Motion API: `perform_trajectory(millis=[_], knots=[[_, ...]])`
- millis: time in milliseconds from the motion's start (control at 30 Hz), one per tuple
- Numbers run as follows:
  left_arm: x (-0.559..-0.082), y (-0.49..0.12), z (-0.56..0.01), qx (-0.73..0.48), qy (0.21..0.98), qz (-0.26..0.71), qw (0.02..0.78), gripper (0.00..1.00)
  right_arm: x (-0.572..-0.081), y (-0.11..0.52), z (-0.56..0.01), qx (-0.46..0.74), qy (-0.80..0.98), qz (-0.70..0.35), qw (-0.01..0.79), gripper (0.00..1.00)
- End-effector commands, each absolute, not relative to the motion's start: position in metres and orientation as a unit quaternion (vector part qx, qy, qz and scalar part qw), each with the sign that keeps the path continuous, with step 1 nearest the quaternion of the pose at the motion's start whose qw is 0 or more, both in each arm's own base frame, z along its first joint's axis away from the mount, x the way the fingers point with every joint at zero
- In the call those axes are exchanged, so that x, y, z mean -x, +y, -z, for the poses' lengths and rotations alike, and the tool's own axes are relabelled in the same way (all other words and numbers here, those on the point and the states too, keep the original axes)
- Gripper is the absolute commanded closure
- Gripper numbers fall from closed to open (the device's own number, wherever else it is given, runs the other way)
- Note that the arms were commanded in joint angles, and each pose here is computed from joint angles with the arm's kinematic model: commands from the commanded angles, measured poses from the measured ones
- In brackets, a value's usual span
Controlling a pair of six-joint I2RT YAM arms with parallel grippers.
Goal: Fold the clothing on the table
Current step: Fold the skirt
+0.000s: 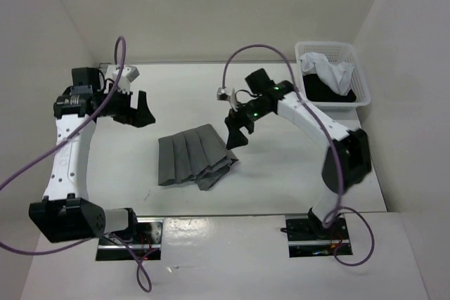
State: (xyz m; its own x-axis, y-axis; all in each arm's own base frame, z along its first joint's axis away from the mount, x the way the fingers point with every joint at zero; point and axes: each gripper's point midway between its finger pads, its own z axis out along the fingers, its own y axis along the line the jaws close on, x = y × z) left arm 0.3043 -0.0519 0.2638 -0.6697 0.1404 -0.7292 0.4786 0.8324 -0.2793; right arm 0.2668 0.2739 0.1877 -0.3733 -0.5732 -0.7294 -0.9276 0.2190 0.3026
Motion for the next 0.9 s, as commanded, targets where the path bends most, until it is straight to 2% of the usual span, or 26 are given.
perform_trajectory(millis=[0, 33, 200, 433, 633, 733, 867], knots=[[-0.312, -0.018, -0.239, -0.098, 0.907, 0.13, 0.389, 0.0, -0.234, 0.295, -0.179, 0.534, 0.672, -0.497, 0.13, 0.02], [-0.309, -0.016, -0.235, -0.091, 0.908, 0.122, 0.39, 0.0, -0.218, 0.289, -0.176, 0.519, 0.674, -0.52, 0.074, 0.02], [-0.297, -0.01, -0.214, -0.076, 0.909, 0.107, 0.396, 0.0, -0.219, 0.318, -0.148, 0.526, 0.655, -0.542, 0.037, 0.02], [-0.294, -0.008, -0.198, -0.079, 0.909, 0.115, 0.392, 0.0, -0.192, 0.349, -0.201, 0.583, 0.594, -0.548, 0.076, 0.02], [-0.292, -0.008, -0.181, -0.083, 0.917, 0.126, 0.37, 0.0, -0.193, 0.351, -0.234, 0.591, 0.583, -0.545, 0.119, 0.02], [-0.293, -0.009, -0.179, -0.084, 0.917, 0.132, 0.366, 0.0, -0.187, 0.353, -0.231, 0.591, 0.578, -0.55, 0.116, 0.02], [-0.294, -0.009, -0.176, -0.087, 0.919, 0.132, 0.362, 0.0, -0.17, 0.355, -0.185, 0.581, 0.586, -0.564, 0.041, 0.02]])
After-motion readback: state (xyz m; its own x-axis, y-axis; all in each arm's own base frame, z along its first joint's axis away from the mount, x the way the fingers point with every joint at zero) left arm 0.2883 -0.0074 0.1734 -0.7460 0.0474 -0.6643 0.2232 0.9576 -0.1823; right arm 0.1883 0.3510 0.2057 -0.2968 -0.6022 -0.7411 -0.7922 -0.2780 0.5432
